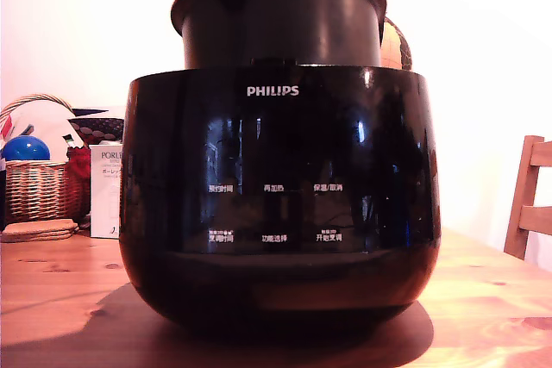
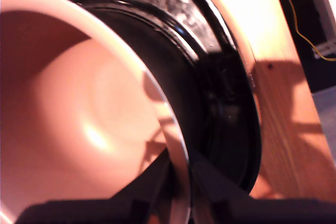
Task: Place the pot you are holding inside the rice cooker
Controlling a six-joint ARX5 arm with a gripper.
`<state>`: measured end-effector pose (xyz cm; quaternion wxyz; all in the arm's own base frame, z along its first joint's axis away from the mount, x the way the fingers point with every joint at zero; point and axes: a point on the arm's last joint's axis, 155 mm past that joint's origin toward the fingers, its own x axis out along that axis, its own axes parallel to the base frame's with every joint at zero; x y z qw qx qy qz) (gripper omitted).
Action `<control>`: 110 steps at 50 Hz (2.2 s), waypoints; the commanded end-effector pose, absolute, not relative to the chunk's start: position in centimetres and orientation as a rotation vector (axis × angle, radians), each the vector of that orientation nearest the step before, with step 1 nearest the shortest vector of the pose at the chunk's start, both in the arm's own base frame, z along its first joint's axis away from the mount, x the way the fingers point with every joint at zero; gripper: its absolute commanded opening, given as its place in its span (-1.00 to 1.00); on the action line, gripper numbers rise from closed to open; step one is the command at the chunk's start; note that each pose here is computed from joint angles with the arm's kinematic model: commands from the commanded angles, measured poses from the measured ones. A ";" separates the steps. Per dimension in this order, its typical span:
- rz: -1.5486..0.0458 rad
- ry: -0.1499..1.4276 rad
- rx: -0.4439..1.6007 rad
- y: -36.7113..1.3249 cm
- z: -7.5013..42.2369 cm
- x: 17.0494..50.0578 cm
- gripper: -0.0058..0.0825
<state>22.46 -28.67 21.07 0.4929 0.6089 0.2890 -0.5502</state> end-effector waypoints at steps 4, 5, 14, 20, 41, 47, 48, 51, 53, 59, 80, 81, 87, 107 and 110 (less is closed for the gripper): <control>-1.349 0.679 1.459 -30.4 20.7 22.7 -0.92; -1.351 0.678 1.460 -30.4 20.7 22.7 -0.92; -1.244 0.804 1.267 -30.8 20.7 22.2 -0.92; -1.186 0.887 1.126 -31.1 20.7 21.7 -0.92; -1.131 0.939 1.038 -31.8 20.6 20.6 -0.92; -1.133 0.922 1.070 -31.7 20.6 20.8 -0.92; -1.132 0.923 1.069 -31.7 20.6 20.9 -0.92; -1.132 0.922 1.072 -31.5 20.6 21.1 -0.92; -1.134 0.919 1.077 -31.5 20.6 21.2 -0.92; -1.142 0.908 1.072 -31.7 20.7 21.3 -0.92; -1.273 0.809 0.949 -33.7 22.7 20.1 -0.92; -1.273 0.803 0.947 -33.7 22.7 20.1 -0.92; -1.274 0.788 0.948 -33.3 22.6 19.8 -0.92; -1.236 0.740 0.978 -31.5 20.2 19.6 -0.92; -1.225 0.747 0.998 -31.1 19.6 19.7 -0.92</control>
